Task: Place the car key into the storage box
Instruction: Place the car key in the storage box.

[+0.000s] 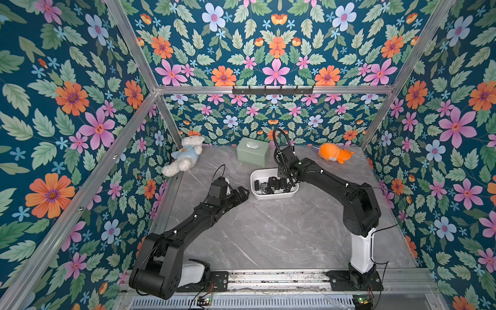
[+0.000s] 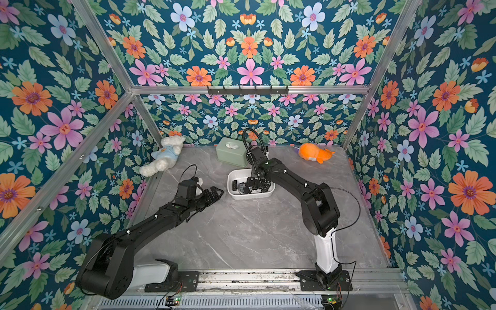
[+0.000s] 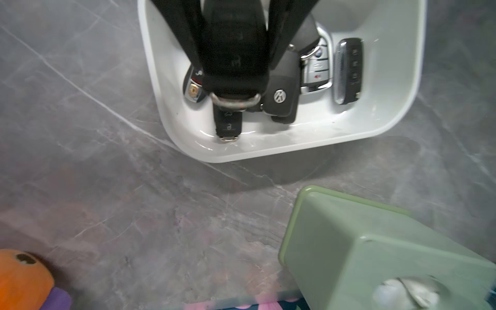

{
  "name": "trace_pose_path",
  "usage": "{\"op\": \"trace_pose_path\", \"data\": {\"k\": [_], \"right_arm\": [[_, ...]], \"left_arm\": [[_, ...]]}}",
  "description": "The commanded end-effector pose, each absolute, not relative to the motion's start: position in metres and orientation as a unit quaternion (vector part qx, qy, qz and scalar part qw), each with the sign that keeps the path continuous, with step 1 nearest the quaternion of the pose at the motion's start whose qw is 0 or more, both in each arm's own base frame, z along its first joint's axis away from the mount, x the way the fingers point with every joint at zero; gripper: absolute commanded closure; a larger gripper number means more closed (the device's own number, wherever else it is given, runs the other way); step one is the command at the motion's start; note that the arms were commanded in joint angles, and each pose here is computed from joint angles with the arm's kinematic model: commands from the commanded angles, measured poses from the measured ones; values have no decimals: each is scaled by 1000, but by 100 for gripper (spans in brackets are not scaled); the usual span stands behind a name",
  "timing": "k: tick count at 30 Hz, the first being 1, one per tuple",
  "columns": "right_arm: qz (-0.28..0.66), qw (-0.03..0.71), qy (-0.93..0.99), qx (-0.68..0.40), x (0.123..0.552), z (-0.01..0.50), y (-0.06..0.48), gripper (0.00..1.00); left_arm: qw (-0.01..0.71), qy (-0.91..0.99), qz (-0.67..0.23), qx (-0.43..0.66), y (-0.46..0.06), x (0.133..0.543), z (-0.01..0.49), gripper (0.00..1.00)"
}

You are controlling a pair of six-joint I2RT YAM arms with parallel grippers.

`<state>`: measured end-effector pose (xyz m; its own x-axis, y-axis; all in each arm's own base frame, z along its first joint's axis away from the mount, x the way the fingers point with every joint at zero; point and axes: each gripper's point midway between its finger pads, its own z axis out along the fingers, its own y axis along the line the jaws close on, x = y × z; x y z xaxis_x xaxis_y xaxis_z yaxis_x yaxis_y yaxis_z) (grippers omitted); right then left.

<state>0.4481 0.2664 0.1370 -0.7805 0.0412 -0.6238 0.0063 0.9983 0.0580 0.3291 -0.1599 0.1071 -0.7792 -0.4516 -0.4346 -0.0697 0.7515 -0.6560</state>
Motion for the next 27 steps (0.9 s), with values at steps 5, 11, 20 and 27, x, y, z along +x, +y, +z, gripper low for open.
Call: {"op": "trace_pose_path", "data": {"k": [5,11,20,27], "right_arm": [[-64,305,950,-15,449,112,237,62],[-48,297,954,-23,449,99,242,62],[-50,280,958,-27,446,79,241,61],[-51,264,963,-34,445,63,243,60]], "left_arm": [[297,889,-317,-148,-159,330,109,1],[296,888,-317,-150,-159,330,110,1],[298,889,-314,-152,-157,329,110,1],[300,889,-309,-152,-154,325,110,1]]}}
